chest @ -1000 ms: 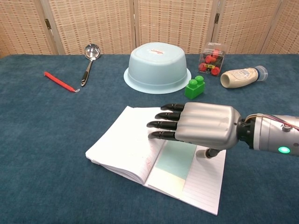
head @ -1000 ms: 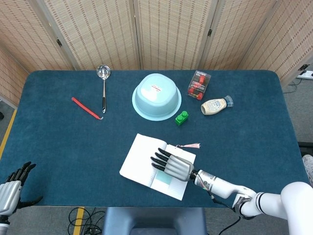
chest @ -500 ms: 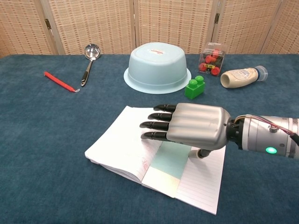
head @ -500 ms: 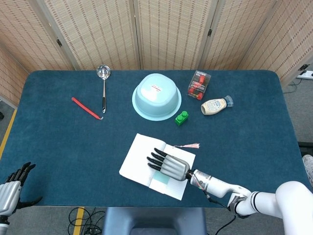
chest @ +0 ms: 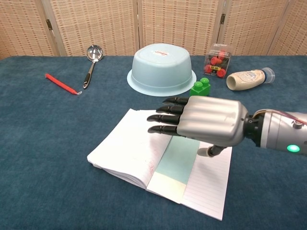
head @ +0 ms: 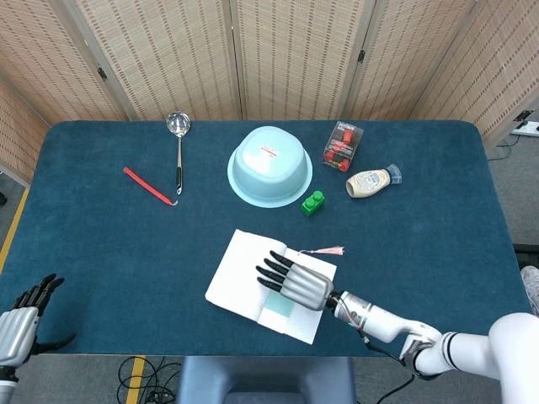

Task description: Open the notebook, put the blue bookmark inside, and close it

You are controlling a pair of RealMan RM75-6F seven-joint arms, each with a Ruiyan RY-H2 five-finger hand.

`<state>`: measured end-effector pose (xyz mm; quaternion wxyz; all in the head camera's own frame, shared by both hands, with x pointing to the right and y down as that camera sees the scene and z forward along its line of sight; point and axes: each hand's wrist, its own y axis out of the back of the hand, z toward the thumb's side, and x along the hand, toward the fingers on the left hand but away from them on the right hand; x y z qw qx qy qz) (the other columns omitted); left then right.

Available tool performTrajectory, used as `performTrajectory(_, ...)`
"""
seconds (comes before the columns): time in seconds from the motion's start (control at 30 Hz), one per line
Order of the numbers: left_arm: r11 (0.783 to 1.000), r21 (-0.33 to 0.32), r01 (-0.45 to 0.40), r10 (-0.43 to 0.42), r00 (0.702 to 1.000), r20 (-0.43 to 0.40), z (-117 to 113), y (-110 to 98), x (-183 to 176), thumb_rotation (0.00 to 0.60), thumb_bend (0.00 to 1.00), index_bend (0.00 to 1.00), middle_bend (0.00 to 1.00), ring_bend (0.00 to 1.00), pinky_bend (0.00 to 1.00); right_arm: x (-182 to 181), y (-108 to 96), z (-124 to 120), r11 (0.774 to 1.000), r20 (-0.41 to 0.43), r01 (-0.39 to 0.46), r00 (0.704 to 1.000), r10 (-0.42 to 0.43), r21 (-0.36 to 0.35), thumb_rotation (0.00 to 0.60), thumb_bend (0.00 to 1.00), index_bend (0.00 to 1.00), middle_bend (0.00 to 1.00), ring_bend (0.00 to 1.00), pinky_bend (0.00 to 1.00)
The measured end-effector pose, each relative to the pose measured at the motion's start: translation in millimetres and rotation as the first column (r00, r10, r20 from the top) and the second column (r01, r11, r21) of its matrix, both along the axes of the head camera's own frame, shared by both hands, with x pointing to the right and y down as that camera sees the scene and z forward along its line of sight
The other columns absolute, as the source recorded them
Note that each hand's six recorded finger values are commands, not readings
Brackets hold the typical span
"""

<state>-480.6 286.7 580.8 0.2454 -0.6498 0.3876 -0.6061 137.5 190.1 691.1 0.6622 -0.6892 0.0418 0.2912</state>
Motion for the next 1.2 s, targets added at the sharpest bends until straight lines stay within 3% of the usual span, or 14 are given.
performTrajectory(0.23, 0.992, 0.078, -0.099, 0.102, 0.994, -0.036, 5, -25, 16, 0.600, 0.16, 0.15, 0.08, 0.13, 0.17, 35, -23, -26, 0.989, 0.002, -0.143, 0.990, 0.143, 0.040, 0.600, 0.20, 0.00, 0.00, 0.00, 0.00)
performTrajectory(0.53, 0.960, 0.128, -0.250, 0.266, 0.956, -0.121, 29, -63, 53, 0.600, 0.16, 0.18, 0.08, 0.13, 0.17, 103, -39, -61, 0.924, -0.041, -0.368, 0.927, 0.373, 0.103, 0.600, 0.22, 0.00, 0.00, 0.00, 0.00)
performTrajectory(0.7, 0.923, 0.125, -0.364, 0.379, 0.916, -0.129, 50, -77, 80, 0.600, 0.16, 0.18, 0.08, 0.13, 0.17, 136, -35, -76, 0.884, -0.056, -0.449, 0.887, 0.458, 0.129, 0.600, 0.22, 0.00, 0.00, 0.00, 0.00)
performTrajectory(0.97, 0.849, 0.117, -0.515, 0.527, 0.842, -0.117, 80, -81, 117, 0.600, 0.16, 0.14, 0.08, 0.13, 0.17, 178, -24, -83, 0.826, -0.075, -0.550, 0.825, 0.561, 0.126, 0.600, 0.22, 0.00, 0.00, 0.00, 0.00)
performTrajectory(1.07, 0.820, 0.110, -0.562, 0.572, 0.815, -0.096, 92, -81, 128, 0.600, 0.16, 0.13, 0.08, 0.13, 0.17, 187, -23, -84, 0.814, -0.085, -0.566, 0.812, 0.578, 0.131, 0.600, 0.22, 0.00, 0.00, 0.00, 0.00)
performTrajectory(1.2, 0.801, 0.105, -0.589, 0.597, 0.796, -0.098, 106, -80, 142, 0.600, 0.16, 0.13, 0.08, 0.13, 0.17, 187, -22, -84, 0.815, -0.079, -0.565, 0.813, 0.577, 0.130, 0.600, 0.22, 0.00, 0.00, 0.00, 0.00)
